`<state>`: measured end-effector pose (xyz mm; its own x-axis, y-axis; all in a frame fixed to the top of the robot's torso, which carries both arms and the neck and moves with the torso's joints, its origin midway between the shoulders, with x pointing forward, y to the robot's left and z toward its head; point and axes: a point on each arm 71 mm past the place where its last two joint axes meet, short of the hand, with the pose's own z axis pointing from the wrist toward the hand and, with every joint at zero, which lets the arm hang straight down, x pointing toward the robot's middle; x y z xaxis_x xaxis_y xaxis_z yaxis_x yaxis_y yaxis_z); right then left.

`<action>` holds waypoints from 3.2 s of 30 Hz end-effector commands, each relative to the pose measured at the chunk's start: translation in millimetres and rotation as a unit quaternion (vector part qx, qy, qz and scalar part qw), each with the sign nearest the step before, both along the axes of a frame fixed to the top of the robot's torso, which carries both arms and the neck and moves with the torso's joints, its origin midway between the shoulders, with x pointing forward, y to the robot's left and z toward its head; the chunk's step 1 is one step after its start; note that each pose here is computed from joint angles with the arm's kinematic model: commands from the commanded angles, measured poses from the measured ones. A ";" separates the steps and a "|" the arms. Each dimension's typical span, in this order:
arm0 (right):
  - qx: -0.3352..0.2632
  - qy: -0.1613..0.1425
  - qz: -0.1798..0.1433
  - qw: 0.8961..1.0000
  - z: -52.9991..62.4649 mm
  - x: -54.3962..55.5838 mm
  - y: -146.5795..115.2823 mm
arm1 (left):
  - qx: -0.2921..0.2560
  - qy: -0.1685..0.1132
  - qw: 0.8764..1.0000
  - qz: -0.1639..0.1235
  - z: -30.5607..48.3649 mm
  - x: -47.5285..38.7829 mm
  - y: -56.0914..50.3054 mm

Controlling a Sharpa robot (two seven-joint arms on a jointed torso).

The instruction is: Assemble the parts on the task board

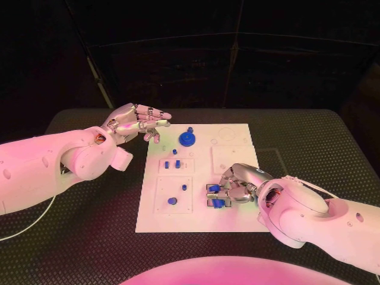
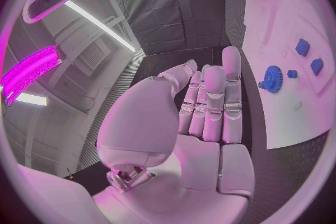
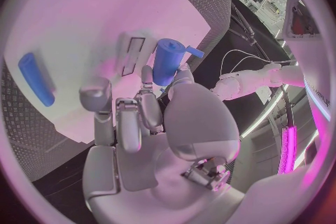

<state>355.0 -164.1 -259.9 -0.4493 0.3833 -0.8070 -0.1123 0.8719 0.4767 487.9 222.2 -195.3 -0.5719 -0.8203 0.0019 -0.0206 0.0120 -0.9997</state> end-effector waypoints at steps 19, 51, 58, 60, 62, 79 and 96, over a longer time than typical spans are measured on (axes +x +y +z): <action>-0.009 -0.018 0.010 1.000 5.5 -2.5 -2.5 | -0.005 -0.001 1.000 -0.004 0.6 1.0 -1.9; -0.027 0.004 0.023 0.999 -2.5 0.5 -4.1 | -0.004 0.002 1.000 -0.004 -1.7 0.3 -2.0; -0.038 0.001 0.028 0.999 -3.4 1.3 -4.0 | -0.004 0.003 1.000 -0.004 -1.8 0.3 -1.9; -0.037 -0.007 0.022 0.999 -2.7 2.4 -4.9 | -0.004 0.003 1.000 -0.004 -1.8 0.3 -1.8; -0.034 -0.016 0.015 0.999 -1.8 3.6 -5.9 | -0.004 0.003 1.000 -0.004 -1.8 0.4 -1.7; 0.034 -0.022 -0.056 0.998 8.0 0.1 -26.5 | -0.002 0.004 1.000 -0.001 -2.0 -0.1 1.6; -0.031 -0.023 -0.095 0.995 12.7 -5.7 -92.1 | -0.002 0.003 1.000 0.000 -2.5 0.1 1.5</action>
<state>349.3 -255.9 -249.5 -0.3498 0.4308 -0.8319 0.0614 0.8966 0.4385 488.1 225.0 -198.8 -0.5672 -0.8236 0.0014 -0.0283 0.0178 -0.9994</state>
